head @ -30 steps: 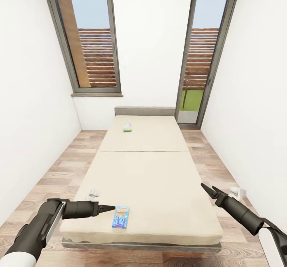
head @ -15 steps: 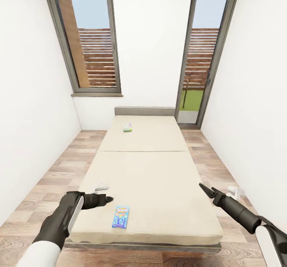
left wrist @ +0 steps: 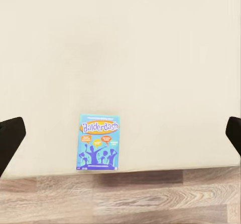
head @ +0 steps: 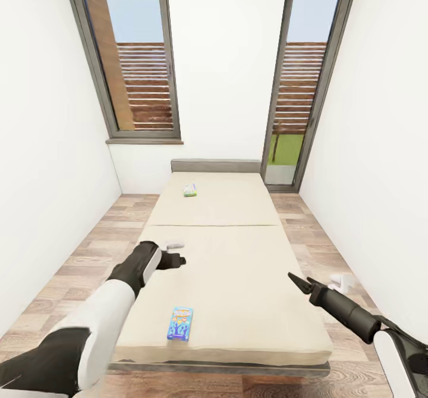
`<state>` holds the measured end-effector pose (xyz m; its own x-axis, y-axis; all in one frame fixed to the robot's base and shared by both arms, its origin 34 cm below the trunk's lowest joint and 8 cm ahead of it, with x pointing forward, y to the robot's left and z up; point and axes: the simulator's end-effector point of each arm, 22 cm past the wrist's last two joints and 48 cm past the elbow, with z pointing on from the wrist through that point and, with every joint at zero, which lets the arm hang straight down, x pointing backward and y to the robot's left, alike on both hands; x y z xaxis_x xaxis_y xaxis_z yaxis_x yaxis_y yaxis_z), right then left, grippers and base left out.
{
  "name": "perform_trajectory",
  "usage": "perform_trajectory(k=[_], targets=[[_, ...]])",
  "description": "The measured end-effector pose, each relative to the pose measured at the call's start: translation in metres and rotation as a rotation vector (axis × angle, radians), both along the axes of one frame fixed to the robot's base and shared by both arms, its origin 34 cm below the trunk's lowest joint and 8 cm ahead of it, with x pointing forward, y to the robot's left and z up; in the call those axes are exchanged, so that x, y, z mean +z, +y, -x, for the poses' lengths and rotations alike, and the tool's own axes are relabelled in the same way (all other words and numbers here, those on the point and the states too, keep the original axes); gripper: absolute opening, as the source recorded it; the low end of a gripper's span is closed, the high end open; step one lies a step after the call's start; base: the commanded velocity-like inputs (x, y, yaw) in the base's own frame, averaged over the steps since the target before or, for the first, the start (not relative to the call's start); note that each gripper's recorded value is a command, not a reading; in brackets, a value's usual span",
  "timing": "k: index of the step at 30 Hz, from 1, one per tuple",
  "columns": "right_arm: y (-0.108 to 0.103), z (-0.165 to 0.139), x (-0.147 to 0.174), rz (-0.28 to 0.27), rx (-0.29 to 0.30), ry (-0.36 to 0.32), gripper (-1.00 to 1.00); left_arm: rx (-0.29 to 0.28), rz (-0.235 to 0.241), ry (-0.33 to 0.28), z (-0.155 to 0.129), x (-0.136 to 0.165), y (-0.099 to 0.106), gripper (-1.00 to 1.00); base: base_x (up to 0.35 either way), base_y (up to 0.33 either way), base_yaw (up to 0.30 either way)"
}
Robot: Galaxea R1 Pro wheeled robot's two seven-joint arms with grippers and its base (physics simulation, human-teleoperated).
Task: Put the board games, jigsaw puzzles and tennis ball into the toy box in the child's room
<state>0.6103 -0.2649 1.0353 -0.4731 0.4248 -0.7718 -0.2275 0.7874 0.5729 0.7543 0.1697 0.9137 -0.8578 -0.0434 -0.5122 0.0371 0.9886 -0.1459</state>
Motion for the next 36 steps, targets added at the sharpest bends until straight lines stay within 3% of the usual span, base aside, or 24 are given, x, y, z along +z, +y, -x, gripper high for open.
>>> perform_trajectory(k=[7, 12, 28, 36], targets=[[0.022, 0.009, -0.01, -0.027, 0.069, 0.071, 1.0, 0.054, -0.094, -0.051, -0.022, 0.007, 0.01, 1.0, 0.0, 0.0, 0.0], [0.029, 0.014, -0.011, -0.045, 0.097, 0.087, 1.0, 0.077, -0.125, -0.07, -0.026, 0.008, 0.015, 1.0, 0.0, 0.0, 0.0], [0.031, 0.018, -0.008, -0.063, 0.118, 0.083, 1.0, 0.085, -0.139, -0.101, -0.032, 0.013, 0.016, 1.0, 0.003, 0.0, 0.0], [0.029, 0.018, -0.008, -0.063, 0.115, 0.081, 1.0, 0.065, -0.116, -0.105, -0.032, 0.013, 0.009, 1.0, 0.156, 0.047, 0.0]])
